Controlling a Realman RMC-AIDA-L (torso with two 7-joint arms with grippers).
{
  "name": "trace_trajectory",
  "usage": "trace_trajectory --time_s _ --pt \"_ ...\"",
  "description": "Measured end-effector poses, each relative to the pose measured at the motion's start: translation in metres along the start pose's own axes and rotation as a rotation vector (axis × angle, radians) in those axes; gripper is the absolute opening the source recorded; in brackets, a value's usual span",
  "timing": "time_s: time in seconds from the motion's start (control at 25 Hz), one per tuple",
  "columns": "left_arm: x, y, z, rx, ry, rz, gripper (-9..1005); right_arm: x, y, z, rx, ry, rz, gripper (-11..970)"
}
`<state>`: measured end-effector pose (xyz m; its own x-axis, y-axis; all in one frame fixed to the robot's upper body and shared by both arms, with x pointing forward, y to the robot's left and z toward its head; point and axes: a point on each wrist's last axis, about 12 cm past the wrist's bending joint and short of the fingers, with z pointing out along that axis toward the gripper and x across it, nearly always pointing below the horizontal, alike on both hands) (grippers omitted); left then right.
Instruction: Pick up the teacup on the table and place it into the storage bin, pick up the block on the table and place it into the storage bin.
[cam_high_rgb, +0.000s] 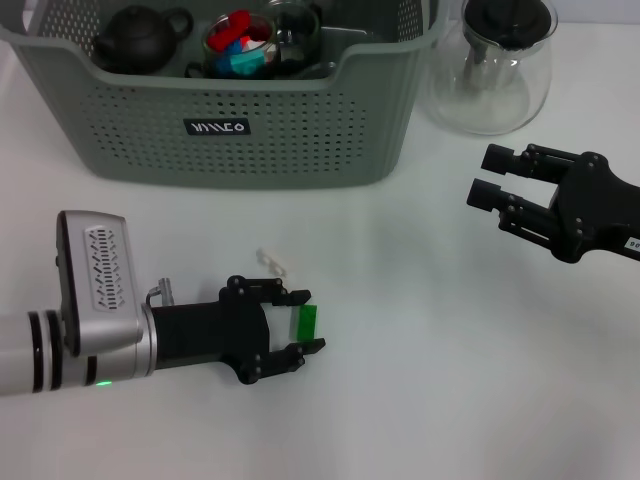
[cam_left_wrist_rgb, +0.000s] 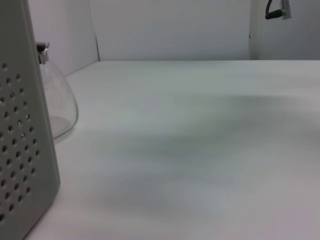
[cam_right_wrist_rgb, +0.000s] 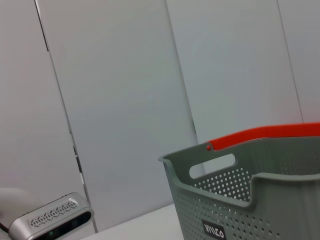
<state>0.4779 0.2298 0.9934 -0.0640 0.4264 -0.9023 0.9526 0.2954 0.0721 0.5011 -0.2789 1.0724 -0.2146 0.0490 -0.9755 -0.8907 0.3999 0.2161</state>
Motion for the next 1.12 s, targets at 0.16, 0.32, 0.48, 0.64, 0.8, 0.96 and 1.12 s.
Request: trace_trajectory --time_s 0.16,0.32,0.48,0.64,0.8,0.96,1.12 --pt "-0.001 0.001 0.001 0.002 -0.002 0.0 566 0.0 0.0 0.0 0.0 -0.001 0.0 506" --pt "-0.002 0.002 0.0 0.003 -0.009 0.008 494 0.0 0.0 0.0 0.001 -0.002 0.0 506" --pt "-0.007 0.002 -0.011 0.009 -0.063 0.001 437 -0.001 -0.001 -0.001 0.003 -0.001 -0.002 505" --pt "-0.026 0.007 -0.054 0.003 -0.222 -0.031 436 -0.001 -0.001 -0.002 0.006 -0.002 -0.003 505" --pt "-0.054 0.019 -0.103 -0.015 -0.403 -0.075 436 -0.002 -0.002 -0.002 0.005 -0.003 -0.005 505" --pt "-0.089 0.055 -0.134 -0.079 -0.555 -0.212 436 -0.003 -0.002 0.001 0.0 -0.003 -0.007 505" --pt "-0.13 0.106 -0.14 -0.1 -0.597 -0.306 437 -0.002 -0.002 0.002 -0.004 -0.002 -0.006 506"
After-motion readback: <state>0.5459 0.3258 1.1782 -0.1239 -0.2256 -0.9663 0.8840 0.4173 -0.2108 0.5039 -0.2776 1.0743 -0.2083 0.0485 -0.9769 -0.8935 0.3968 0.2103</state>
